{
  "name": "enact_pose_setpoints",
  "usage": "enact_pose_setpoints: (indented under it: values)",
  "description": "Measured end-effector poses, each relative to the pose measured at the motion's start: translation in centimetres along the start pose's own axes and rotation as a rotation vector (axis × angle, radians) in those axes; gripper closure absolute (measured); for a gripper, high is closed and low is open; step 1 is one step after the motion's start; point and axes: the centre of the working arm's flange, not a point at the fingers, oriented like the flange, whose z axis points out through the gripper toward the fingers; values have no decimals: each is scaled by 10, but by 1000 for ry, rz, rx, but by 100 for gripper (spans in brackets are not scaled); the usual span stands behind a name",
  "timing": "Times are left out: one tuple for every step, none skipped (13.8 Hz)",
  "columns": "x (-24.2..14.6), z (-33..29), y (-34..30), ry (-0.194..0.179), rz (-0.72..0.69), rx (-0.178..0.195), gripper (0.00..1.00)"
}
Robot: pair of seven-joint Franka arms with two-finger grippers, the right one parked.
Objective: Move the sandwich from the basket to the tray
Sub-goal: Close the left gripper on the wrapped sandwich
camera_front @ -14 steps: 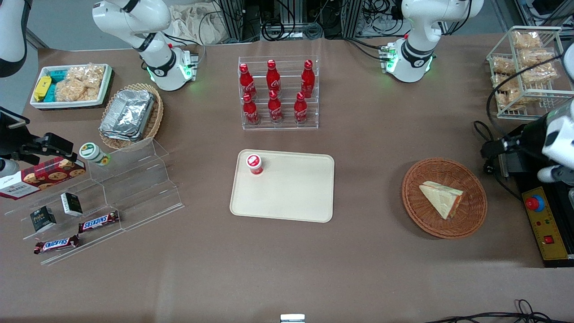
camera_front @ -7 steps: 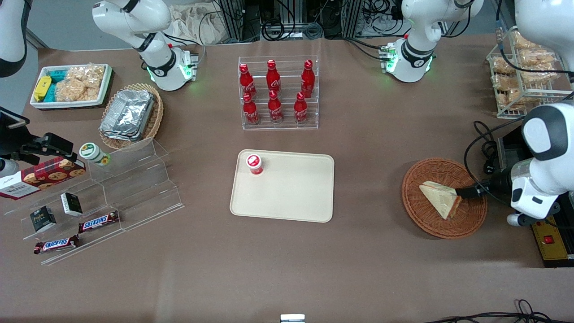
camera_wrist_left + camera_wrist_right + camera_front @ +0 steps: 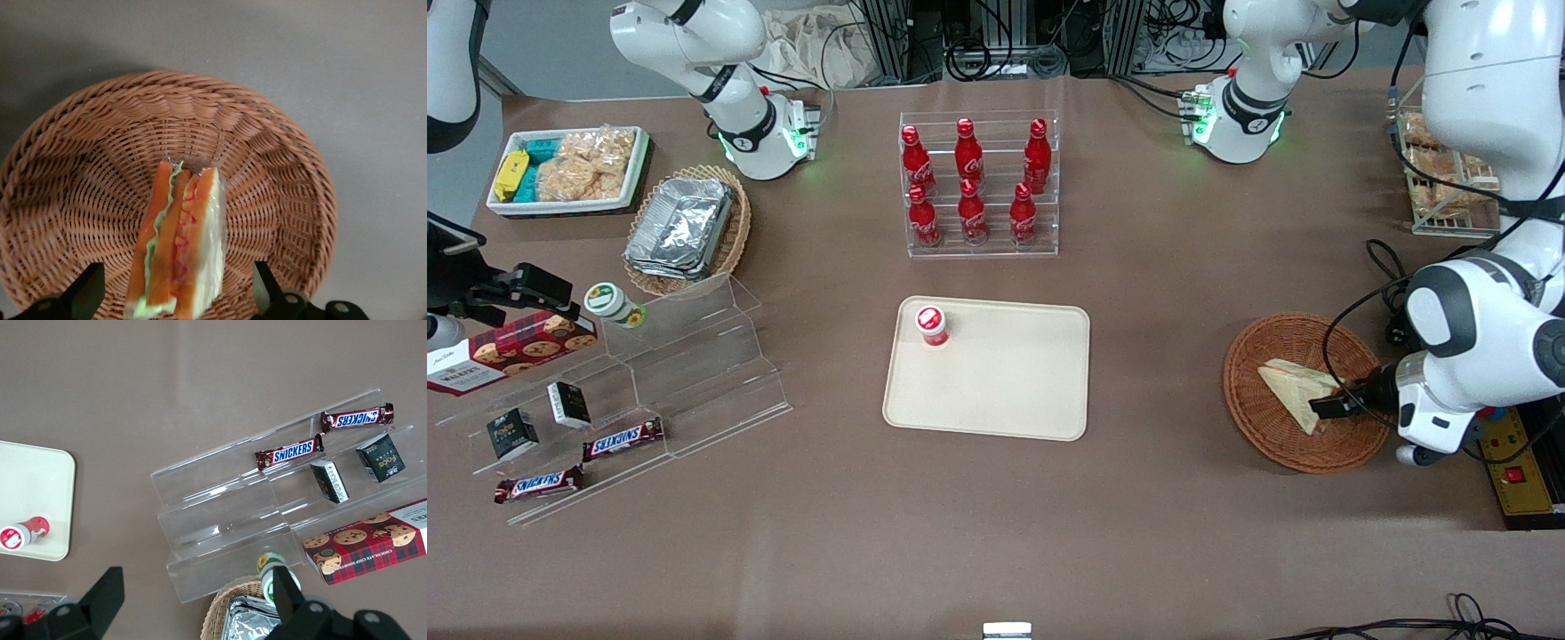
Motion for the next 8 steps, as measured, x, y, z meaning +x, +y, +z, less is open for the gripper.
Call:
enact_pose_setpoints:
  values:
    - [0,5,-2,-6,-3,3,0]
    - [1,8,-3,-11,-5,5,0]
    - [1,10,-5,-15,-11,2,0]
    - [2,12,-6,-19,-24,-10,0]
    - [2,13,-7,-24,-35,-22,5]
    - [2,14,-8,-28,-42,-29,5]
    - [1,15,-8,-31,-46,-33,12]
    - [1,16,-8,-33,-48,-34,25]
